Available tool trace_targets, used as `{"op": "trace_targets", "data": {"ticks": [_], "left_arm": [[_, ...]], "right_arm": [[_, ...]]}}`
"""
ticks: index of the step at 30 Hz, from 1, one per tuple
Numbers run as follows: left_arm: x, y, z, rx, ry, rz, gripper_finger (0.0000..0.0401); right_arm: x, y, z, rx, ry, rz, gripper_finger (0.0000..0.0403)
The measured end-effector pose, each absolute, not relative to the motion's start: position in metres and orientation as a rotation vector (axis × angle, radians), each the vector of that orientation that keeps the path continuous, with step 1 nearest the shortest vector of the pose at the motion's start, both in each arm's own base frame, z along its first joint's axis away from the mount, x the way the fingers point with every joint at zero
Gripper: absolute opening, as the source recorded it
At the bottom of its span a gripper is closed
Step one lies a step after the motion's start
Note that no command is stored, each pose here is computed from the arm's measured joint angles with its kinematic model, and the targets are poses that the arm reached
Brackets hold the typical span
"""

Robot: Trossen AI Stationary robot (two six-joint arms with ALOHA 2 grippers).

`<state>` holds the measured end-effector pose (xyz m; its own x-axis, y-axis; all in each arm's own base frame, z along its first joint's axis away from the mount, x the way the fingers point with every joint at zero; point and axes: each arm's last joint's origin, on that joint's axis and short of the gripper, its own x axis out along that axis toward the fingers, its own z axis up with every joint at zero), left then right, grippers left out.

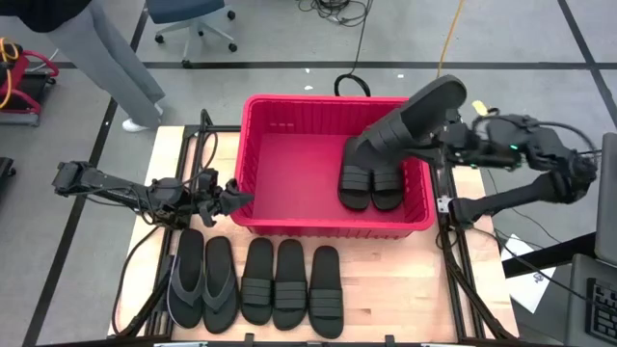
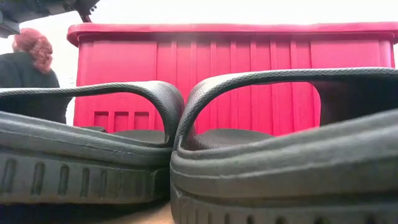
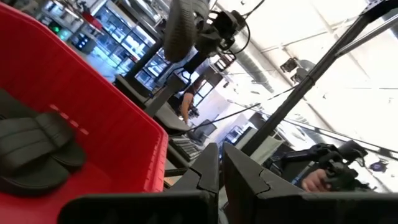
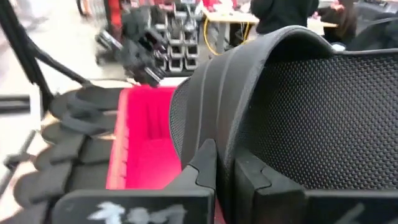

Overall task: Pick and place slides into bin
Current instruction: Put the black slide into the red bin

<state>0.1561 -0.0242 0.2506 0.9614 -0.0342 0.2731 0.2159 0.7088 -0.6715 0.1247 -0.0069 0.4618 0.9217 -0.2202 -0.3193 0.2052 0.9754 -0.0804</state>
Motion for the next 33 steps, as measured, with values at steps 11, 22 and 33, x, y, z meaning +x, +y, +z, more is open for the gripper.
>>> {"op": "trace_targets", "data": {"ticks": [11,22,33], "left_arm": [[0.154,-0.022,0.256,-0.76,-0.332,-0.078,0.0021],[0.151,-0.024,0.26,-0.741,-0.341,-0.19,0.0021],[0.152,-0.032,0.249,-0.737,-0.116,-0.405,0.0021]], "right_arm": [[0.228,-0.059,0.434,-0.052,0.391,0.051,0.0007],[0.299,-0.116,0.388,-0.034,0.385,0.124,0.0007],[0.33,-0.152,0.322,0.022,0.601,0.156,0.0006]]}}
